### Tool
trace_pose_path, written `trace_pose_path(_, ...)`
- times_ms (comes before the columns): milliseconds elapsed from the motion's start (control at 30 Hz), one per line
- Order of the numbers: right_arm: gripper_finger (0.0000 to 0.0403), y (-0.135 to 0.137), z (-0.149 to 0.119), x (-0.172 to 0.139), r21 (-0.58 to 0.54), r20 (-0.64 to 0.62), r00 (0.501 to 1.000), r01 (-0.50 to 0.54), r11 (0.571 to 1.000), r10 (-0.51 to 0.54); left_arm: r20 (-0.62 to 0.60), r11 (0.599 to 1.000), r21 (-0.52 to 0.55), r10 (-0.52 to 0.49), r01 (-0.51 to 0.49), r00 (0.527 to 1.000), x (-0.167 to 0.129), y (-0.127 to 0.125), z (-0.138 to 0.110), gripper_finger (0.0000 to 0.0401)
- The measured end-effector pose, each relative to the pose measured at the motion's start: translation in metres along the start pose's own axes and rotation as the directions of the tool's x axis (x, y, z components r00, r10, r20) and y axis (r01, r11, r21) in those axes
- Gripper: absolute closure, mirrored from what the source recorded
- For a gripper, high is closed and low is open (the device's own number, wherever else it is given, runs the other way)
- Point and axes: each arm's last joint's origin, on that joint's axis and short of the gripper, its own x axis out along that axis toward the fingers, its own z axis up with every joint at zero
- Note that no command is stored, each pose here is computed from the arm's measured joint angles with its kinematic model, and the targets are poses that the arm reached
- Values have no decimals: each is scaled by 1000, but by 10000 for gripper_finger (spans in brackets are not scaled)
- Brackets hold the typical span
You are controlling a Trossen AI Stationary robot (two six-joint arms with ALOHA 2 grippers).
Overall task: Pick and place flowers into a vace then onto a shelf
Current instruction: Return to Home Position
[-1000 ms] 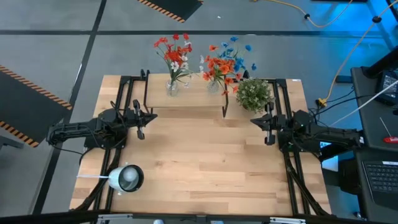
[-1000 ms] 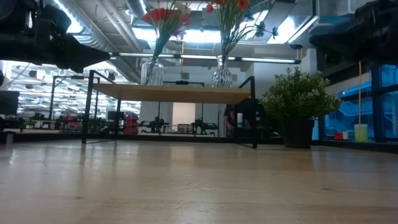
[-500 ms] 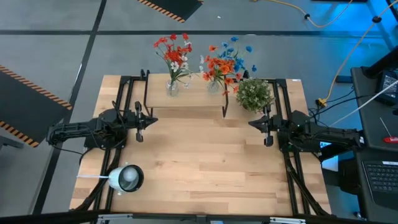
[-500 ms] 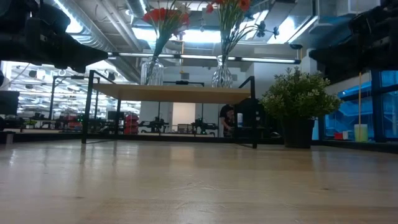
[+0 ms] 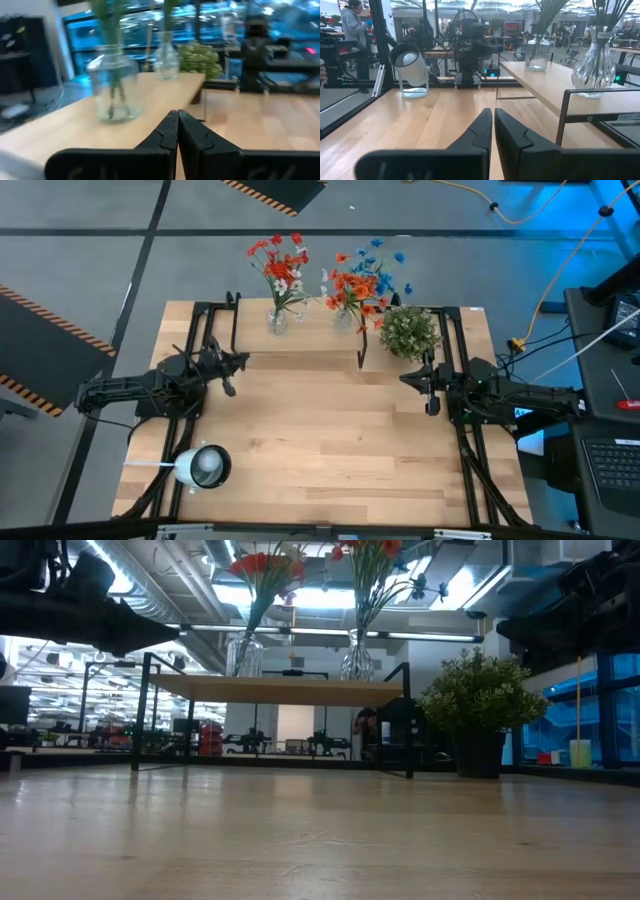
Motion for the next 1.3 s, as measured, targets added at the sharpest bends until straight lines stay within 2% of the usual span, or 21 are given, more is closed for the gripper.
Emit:
trace_pose_path(100, 377, 0, 0, 0, -1, 1, 1000, 0, 1000, 0, 0, 999, -36, 37, -37, 999, 0, 1, 0, 398)
trace_pose_path(800, 377, 1, 0, 0, -2, 2, 1000, -9, 1000, 9, 0, 998, -40, 38, -38, 999, 0, 1, 0, 397)
trace_pose_path(1000, 377, 7, -2, -3, 29, -13, 998, -62, 998, 63, 0, 998, -41, 38, -38, 999, 0, 1, 0, 397)
trace_pose_path(1133, 377, 13, 0, -5, 4, 15, 993, -119, 993, 119, 0, 998, -41, 37, -37, 999, 0, 1, 0, 397)
trace_pose_path(1300, 377, 13, -2, -5, 62, -9, 993, -121, 991, 122, 0, 998, -41, 37, -37, 999, 0, 1, 0, 397)
